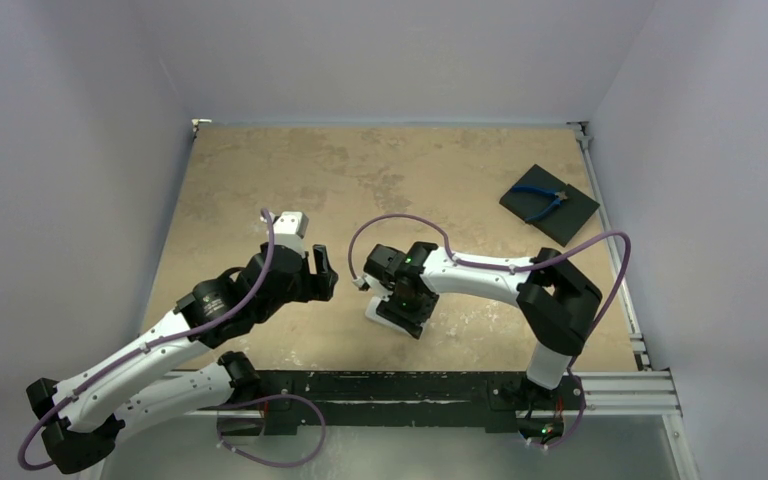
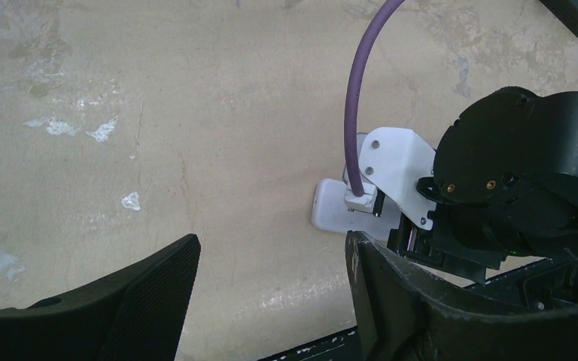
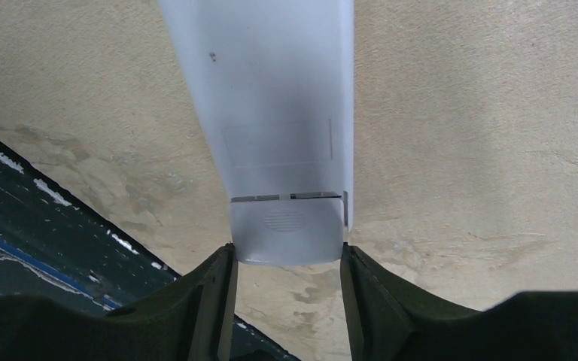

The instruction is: Load the batteries into the remote control

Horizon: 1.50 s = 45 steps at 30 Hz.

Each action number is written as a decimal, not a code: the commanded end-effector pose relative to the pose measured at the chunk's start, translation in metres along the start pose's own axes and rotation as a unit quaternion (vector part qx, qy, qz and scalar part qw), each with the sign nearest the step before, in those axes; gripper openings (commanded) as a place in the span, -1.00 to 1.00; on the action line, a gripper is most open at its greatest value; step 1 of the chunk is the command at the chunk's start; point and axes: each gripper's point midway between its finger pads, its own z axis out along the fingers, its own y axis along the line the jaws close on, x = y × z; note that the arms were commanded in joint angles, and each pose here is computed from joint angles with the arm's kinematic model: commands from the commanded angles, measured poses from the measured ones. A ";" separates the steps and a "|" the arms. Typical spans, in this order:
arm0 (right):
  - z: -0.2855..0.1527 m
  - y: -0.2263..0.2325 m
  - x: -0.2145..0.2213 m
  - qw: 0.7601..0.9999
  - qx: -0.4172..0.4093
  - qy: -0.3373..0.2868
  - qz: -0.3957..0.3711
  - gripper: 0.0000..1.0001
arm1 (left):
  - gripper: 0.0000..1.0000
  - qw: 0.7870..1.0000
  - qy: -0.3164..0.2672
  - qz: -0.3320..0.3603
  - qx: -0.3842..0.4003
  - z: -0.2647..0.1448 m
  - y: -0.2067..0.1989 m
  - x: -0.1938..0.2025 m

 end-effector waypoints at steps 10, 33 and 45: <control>-0.013 -0.009 -0.023 0.999 0.005 -0.049 0.003 -0.63 | 0.42 1.000 -0.009 0.001 0.003 0.000 0.000 -0.004; -0.007 -0.014 -0.027 0.997 0.004 -0.036 -0.061 -0.62 | 0.42 1.000 -0.006 0.003 0.001 0.002 0.000 -0.003; -0.008 -0.016 -0.022 0.996 0.006 -0.027 -0.086 -0.62 | 0.42 1.000 -0.005 0.004 0.001 0.002 0.000 -0.002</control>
